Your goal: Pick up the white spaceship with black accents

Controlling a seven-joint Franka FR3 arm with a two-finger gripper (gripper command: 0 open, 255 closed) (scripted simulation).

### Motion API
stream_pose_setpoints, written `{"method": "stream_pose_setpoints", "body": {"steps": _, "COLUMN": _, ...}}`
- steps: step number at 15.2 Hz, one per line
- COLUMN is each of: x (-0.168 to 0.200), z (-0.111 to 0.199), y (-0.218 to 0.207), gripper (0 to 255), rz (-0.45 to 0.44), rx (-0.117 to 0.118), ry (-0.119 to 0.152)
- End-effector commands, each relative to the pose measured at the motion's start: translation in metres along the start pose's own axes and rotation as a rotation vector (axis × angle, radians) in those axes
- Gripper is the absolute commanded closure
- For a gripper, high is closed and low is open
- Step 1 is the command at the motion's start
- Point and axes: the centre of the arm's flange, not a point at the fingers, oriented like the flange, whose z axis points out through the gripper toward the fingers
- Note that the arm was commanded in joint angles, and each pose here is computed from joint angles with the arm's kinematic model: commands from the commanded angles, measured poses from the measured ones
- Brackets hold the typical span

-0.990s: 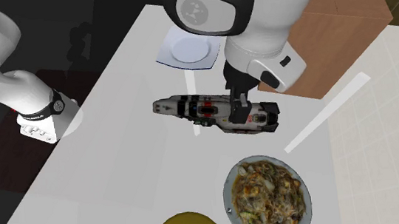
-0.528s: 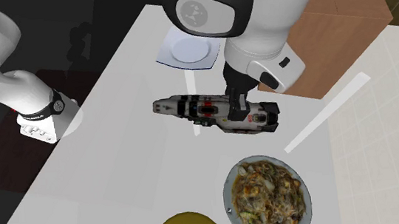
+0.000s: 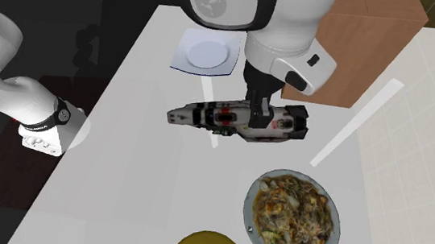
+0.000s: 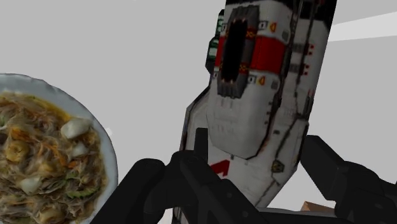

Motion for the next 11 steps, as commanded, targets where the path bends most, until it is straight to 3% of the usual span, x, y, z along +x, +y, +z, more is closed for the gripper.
{"method": "stream_pose_setpoints", "body": {"steps": 1, "x": 0.000, "z": -0.011, "y": 0.000, "gripper": 255, "rz": 0.000, "rx": 0.000, "ry": 0.001}}
{"method": "stream_pose_setpoints", "body": {"steps": 11, "x": -0.005, "z": -0.064, "y": -0.003, "gripper": 255, "rz": 0.000, "rx": 0.000, "ry": 0.001}}
